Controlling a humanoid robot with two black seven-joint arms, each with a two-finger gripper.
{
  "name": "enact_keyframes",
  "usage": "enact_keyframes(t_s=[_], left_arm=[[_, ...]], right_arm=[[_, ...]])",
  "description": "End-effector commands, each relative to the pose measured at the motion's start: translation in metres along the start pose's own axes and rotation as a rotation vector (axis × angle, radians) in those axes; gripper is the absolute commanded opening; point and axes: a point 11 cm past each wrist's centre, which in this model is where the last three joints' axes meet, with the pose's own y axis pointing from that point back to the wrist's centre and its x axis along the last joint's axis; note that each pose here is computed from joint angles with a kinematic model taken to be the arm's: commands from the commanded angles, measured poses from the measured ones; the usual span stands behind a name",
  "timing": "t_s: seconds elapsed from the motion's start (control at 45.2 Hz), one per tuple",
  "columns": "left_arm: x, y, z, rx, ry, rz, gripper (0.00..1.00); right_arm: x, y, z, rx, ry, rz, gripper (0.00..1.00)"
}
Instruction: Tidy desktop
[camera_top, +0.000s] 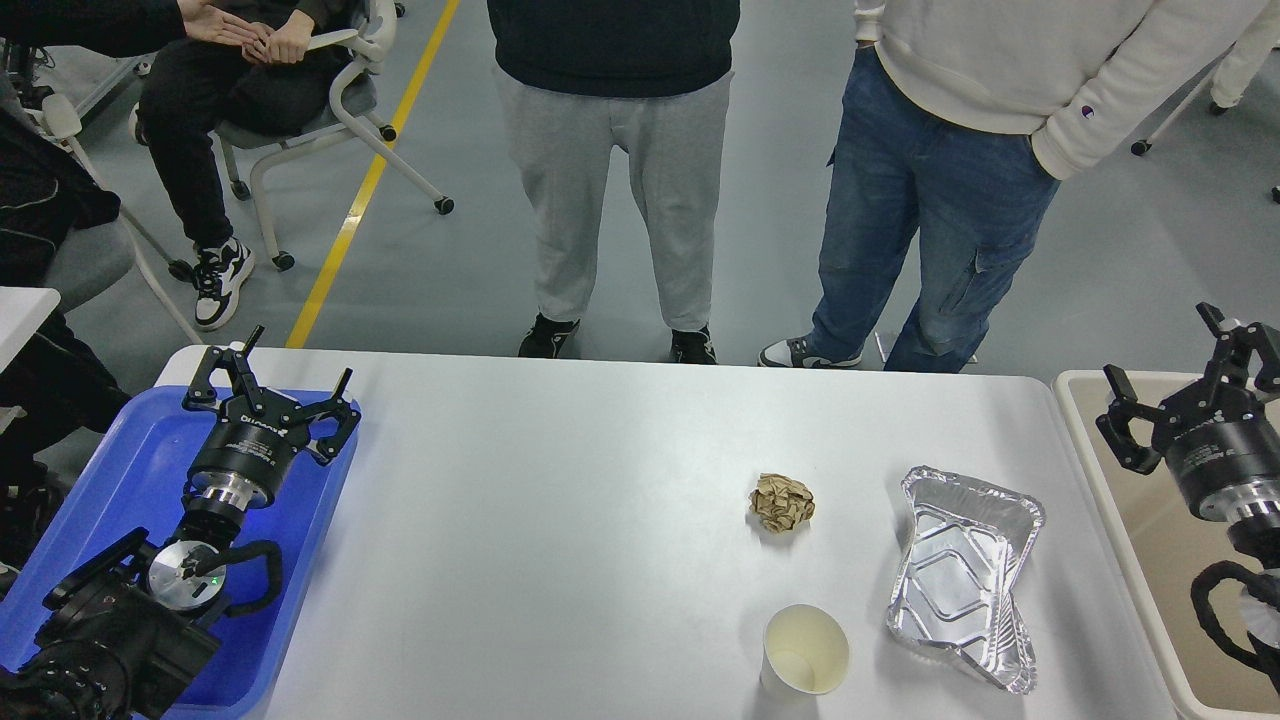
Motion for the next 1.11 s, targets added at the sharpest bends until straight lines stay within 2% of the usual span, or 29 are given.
enact_keyframes(t_s=[0.0,0.266,0.487,0.708,0.885,1.084], left_arm=[[0.000,0.000,0.000,0.000,0.001,0.000,1.00],[-0.001,-0.001,0.000,0.000,-0.001,-0.002,1.00],[-0.001,-0.001,0.000,0.003,-0.002,-0.002,1.00],[-0.002,-0.001,0.000,0.002,-0.001,-0.005,1.00],[-0.001,-0.001,0.000,0.002,-0.002,-0.003,1.00],[-0.001,-0.001,0.000,0.003,-0.002,-0.002,1.00]], right_arm=[[0.005,0.005,0.000,-0.009,0.014,0.009,1.00],[0.024,0.013,-0.016,-0.010,0.072,0.026,1.00],[0.007,0.009,-0.039,0.047,0.076,-0.023,1.00],[0.005,0.007,-0.041,0.018,0.123,-0.020,1.00],[-0.007,0.007,-0.062,0.007,0.202,-0.090,1.00],[-0.022,0.007,-0.065,-0.036,0.260,-0.148,1.00]])
